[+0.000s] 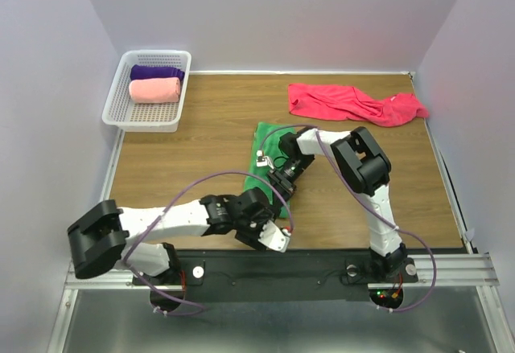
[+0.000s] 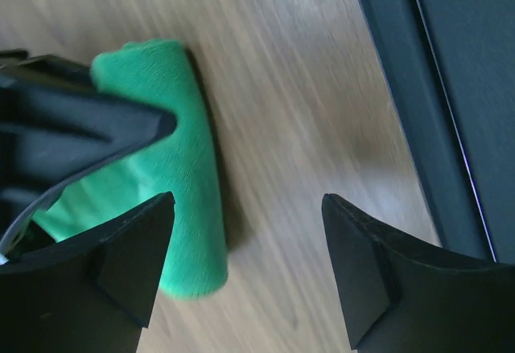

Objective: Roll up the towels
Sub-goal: Roll the towel

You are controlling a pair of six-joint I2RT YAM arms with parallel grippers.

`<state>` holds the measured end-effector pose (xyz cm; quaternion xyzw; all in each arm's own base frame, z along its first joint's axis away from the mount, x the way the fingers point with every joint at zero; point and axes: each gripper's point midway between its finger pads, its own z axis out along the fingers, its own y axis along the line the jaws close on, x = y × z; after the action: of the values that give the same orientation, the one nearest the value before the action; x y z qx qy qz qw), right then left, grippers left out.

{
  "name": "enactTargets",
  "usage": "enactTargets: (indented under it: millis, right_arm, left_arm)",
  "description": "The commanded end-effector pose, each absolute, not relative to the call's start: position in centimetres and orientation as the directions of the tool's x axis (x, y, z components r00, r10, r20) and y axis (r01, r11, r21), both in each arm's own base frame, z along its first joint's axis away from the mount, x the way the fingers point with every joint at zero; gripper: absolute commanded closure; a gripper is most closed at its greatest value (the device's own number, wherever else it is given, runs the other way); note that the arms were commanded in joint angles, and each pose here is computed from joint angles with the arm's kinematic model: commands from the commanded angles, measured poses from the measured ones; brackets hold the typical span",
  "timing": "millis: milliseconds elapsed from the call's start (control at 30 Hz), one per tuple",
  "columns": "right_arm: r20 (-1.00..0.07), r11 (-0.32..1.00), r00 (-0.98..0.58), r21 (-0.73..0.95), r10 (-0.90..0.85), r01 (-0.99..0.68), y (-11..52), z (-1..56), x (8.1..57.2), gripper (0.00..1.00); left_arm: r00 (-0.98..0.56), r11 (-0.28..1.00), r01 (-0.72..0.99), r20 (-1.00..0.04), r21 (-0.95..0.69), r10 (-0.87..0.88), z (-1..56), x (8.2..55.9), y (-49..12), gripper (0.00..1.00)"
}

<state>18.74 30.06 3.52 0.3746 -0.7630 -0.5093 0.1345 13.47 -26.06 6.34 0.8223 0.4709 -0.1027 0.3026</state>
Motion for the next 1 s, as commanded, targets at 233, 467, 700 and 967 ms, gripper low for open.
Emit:
enactTargets:
  millis: [233, 467, 700, 967]
  right_arm:
    - [-0.173, 0.207, -0.659, 0.865, -0.732, -0.456, 29.5, 2.3, 19.3, 0.68]
    - [-0.168, 0.192, -0.656, 0.877, -0.736, -0.441, 29.5, 2.3, 19.1, 0.68]
    - [-0.160, 0.190, -0.646, 0.879, -0.746, -0.438, 29.1, 2.3, 18.8, 0.67]
    - [-0.307, 0.216, -0.664, 0.783, -0.682, -0.583, 28.8, 6.3, 24.9, 0.30]
  left_arm:
    - [0.486, -0.205, 0.779, -0.363, 0.593, 0.795, 5.7, 18.3, -28.7, 0.25]
    - [0.465, -0.211, 0.786, -0.332, 0.581, 0.821, 3.0, 18.4, -28.0, 0.27]
    - [0.430, -0.182, 0.785, -0.309, 0.592, 0.848, 1.9, 18.9, -26.9, 0.32]
    - [0.402, -0.295, 0.905, -0.387, 0.307, 0.830, 0.3, 14.0, -26.5, 0.69]
